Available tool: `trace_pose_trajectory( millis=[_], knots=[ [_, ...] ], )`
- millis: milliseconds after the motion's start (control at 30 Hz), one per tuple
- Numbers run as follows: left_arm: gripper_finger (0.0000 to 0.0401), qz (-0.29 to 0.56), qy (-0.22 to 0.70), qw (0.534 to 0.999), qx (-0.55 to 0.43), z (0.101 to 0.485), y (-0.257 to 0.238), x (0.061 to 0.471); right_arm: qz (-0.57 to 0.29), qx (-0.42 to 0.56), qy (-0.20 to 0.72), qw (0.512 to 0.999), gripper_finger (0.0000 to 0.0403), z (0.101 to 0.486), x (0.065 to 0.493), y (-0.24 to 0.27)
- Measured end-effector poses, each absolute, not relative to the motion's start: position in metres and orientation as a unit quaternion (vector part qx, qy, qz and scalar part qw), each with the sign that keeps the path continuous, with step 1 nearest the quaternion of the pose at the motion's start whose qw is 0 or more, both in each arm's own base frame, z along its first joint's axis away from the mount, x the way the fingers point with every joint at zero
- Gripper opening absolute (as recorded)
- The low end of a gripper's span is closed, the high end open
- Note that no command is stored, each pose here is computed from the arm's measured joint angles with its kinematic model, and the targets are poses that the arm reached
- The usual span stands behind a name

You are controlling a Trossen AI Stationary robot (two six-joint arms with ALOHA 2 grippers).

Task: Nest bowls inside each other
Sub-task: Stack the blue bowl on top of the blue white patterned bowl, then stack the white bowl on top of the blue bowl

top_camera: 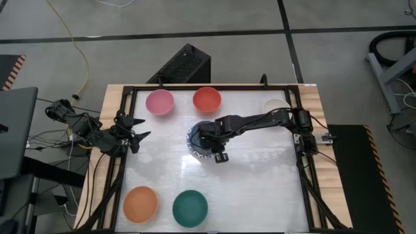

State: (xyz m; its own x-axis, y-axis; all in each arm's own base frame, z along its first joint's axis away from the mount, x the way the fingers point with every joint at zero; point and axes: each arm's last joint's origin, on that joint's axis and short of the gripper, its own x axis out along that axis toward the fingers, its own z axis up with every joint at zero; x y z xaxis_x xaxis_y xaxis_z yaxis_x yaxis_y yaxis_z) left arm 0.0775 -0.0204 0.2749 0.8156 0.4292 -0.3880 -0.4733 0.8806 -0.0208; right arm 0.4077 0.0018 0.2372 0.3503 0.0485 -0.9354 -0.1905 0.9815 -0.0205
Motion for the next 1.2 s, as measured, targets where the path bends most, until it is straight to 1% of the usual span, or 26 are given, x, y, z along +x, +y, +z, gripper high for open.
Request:
trace_pose_trajectory(
  millis=[167, 567, 800, 933, 1200],
  knots=[
    [0.0279, 0.237, 0.189, 0.951, -0.058, 0.2749, -0.0204, 0.0776, 0.049, -0.034, 0.560, 0.826, 0.0113, 0.2379, 0.4094, -0.0026],
    [0.0279, 0.237, 0.190, 0.951, -0.058, 0.2749, -0.0204, 0.0775, 0.055, -0.035, 0.560, 0.826, 0.0112, 0.2378, 0.4094, 0.0014],
    [0.0279, 0.237, 0.190, 0.951, -0.058, 0.2749, -0.0204, 0.0775, 0.013, -0.011, 0.562, 0.827, 0.0116, 0.2379, 0.4094, -0.0006],
    [0.0279, 0.237, 0.189, 0.951, -0.058, 0.2749, -0.0204, 0.0775, 0.007, -0.007, 0.562, 0.827, 0.0140, 0.2378, 0.4094, -0.0016],
    [0.0279, 0.237, 0.189, 0.951, -0.059, 0.2749, -0.0204, 0.0776, -0.003, 0.004, 0.561, 0.828, 0.0214, 0.2380, 0.4097, -0.0022]
  ],
)
